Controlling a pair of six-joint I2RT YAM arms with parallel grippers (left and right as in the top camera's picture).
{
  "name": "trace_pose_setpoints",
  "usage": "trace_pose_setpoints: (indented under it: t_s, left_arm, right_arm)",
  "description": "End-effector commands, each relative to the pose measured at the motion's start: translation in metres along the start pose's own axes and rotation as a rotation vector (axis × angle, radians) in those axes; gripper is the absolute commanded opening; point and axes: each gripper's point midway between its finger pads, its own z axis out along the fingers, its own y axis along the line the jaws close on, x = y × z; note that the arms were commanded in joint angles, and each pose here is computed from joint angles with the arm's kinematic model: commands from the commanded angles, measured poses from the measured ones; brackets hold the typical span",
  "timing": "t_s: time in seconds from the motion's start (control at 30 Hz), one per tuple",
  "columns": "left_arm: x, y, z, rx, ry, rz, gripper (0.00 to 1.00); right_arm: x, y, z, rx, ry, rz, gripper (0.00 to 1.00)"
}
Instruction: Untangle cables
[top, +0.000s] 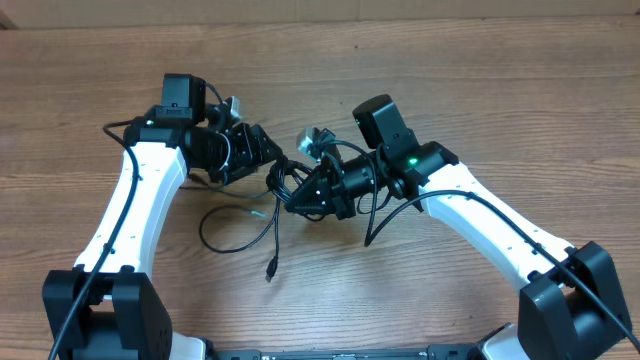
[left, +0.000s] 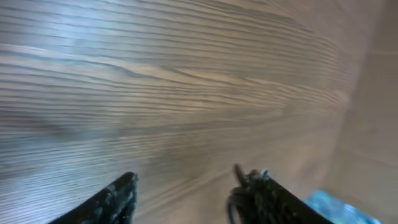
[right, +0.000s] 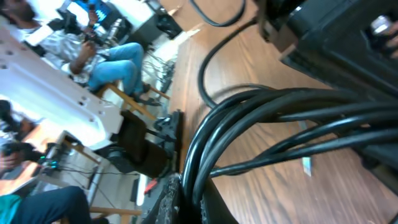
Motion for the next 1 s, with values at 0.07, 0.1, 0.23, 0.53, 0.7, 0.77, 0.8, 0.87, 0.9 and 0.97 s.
trace_pose_setpoints:
  t_s: [0.07, 0.1, 0.23, 0.53, 0.7, 0.77, 0.8, 0.87, 0.9, 0.97]
  left_arm:
    - [0.009, -0.029, -0.008, 0.129, 0.031, 0.048, 0.60]
    - [0.010, -0.031, -0.008, 0.140, 0.036, 0.045, 0.62]
    - [0.016, -0.045, -0.011, 0.218, 0.073, 0.021, 0.70]
    - [0.025, -0.062, -0.016, 0.308, 0.148, -0.141, 0.59]
    - [0.024, -0.058, -0.014, 0.283, 0.131, -0.113, 0.38]
    - [0.023, -0.054, -0.013, 0.262, 0.125, -0.106, 0.29]
    - [0.023, -0.053, -0.012, 0.254, 0.123, -0.108, 0.25]
    - [0.023, -0.053, -0.012, 0.254, 0.122, -0.109, 0.19]
    - [0.023, -0.052, -0.012, 0.254, 0.122, -0.109, 0.16]
    - [0.023, -0.052, -0.012, 0.253, 0.122, -0.108, 0.12]
  right_arm:
    - [-0.010, 0.023, 0.000, -0.095, -0.023, -0.054, 0.04]
    - [-0.009, 0.022, 0.000, -0.085, -0.021, -0.051, 0.04]
    - [-0.006, 0.012, 0.001, -0.031, -0.008, -0.042, 0.04]
    - [-0.006, 0.007, 0.004, 0.009, 0.003, -0.055, 0.04]
    - [-0.010, 0.004, 0.005, 0.026, -0.007, -0.083, 0.04]
    - [-0.010, -0.003, 0.005, 0.067, -0.005, -0.066, 0.04]
    - [-0.011, -0.007, 0.004, 0.091, -0.006, -0.048, 0.04]
    - [-0.014, -0.014, 0.003, 0.131, -0.017, -0.002, 0.04]
    - [-0.016, -0.018, 0.003, 0.149, -0.024, 0.025, 0.04]
    - [-0.020, -0.024, 0.002, 0.187, -0.040, 0.073, 0.04]
